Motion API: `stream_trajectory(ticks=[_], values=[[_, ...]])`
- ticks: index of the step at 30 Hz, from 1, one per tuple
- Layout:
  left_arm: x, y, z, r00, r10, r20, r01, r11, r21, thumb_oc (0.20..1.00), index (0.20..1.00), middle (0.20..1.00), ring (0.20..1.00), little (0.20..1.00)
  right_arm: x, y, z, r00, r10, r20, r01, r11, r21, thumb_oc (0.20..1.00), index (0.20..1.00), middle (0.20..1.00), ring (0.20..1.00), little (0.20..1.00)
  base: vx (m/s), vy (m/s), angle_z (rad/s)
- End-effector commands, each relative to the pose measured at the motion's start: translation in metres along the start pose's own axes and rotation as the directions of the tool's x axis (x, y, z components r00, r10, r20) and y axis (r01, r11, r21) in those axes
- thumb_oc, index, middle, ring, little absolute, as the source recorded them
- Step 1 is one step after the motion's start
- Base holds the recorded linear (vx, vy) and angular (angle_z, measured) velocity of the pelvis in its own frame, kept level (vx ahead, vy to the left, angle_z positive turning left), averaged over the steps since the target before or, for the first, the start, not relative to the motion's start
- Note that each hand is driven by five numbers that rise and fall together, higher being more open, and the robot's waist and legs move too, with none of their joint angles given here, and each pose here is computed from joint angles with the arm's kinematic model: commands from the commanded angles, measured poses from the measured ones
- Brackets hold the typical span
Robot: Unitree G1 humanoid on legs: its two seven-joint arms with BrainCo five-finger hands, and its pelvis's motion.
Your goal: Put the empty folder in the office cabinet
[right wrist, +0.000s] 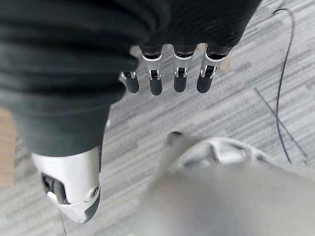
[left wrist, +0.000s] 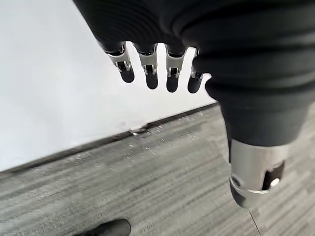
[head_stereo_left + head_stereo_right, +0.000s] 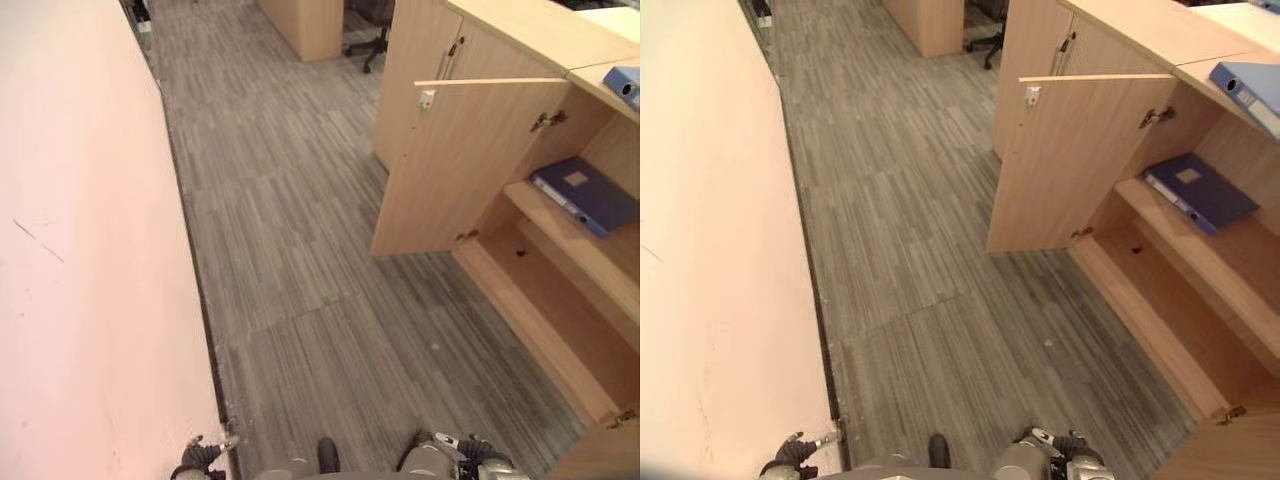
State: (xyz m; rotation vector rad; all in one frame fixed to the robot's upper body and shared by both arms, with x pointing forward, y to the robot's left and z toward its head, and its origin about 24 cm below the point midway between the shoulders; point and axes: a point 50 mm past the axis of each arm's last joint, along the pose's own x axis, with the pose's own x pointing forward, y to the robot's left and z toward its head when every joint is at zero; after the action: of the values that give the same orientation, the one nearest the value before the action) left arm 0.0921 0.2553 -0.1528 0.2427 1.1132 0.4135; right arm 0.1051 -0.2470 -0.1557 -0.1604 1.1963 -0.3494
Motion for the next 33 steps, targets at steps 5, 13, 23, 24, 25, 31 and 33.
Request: stream_trajectory(ticks=[5, 13, 23, 24, 25, 31, 33], values=[[0.001, 0.011, -0.012, 0.997, 0.038, -0.071, -0.04, 0.999, -0.035, 1.0, 1.0, 1.0, 1.0, 1.0, -0.003, 0.003, -0.021, 0.998, -0.007, -0.061, 0.004, 0.999, -0.048, 1.0, 1.0, 1.0, 1.0, 1.0, 0.17, -0.122, -0.73], [0.0, -0.004, -0.005, 0.998, -0.036, -0.049, 0.03, 0.992, -0.126, 1.0, 1.0, 1.0, 1.0, 1.0, -0.006, 0.005, -0.041, 0.991, 0.0, -0.131, -0.001, 1.0, -0.003, 1.0, 1.0, 1.0, 1.0, 1.0, 0.26, -0.213, -0.54], [0.0, -0.015, 0.036, 0.991, -0.064, 0.12, 0.082, 0.985, -0.15, 1.0, 1.0, 1.0, 1.0, 1.0, -0.003, -0.002, -0.03, 0.995, -0.022, -0.094, 0.015, 0.997, -0.082, 1.0, 1.0, 1.0, 1.0, 1.0, 0.16, -0.255, -0.72], [0.0, -0.016, 0.037, 0.989, -0.075, 0.125, 0.093, 0.985, -0.148, 1.0, 1.0, 1.0, 1.0, 1.0, -0.003, -0.003, -0.03, 0.995, -0.025, -0.095, 0.017, 0.996, -0.087, 1.0, 1.0, 1.0, 1.0, 1.0, 0.17, 0.114, -0.67], [-0.001, -0.019, 0.038, 0.988, -0.086, 0.131, 0.106, 0.982, -0.156, 1.0, 1.0, 1.0, 1.0, 1.0, -0.003, -0.006, -0.032, 0.994, -0.033, -0.1, 0.023, 0.995, -0.099, 1.0, 1.0, 1.0, 1.0, 1.0, 0.17, 0.17, -1.06], [-0.003, -0.027, 0.037, 0.989, -0.084, 0.124, 0.111, 0.968, -0.226, 1.0, 1.0, 1.0, 1.0, 1.0, -0.005, -0.013, -0.042, 0.991, -0.048, -0.123, 0.033, 0.992, -0.125, 1.0, 1.0, 1.0, 1.0, 1.0, 0.15, 0.16, -0.57], [-0.003, -0.03, 0.039, 0.989, -0.081, 0.122, 0.111, 0.957, -0.269, 1.0, 1.0, 1.0, 1.0, 1.0, -0.005, -0.018, -0.044, 0.99, -0.066, -0.127, 0.05, 0.991, -0.127, 1.0, 1.0, 1.0, 1.0, 1.0, 0.18, 0.21, -0.41]])
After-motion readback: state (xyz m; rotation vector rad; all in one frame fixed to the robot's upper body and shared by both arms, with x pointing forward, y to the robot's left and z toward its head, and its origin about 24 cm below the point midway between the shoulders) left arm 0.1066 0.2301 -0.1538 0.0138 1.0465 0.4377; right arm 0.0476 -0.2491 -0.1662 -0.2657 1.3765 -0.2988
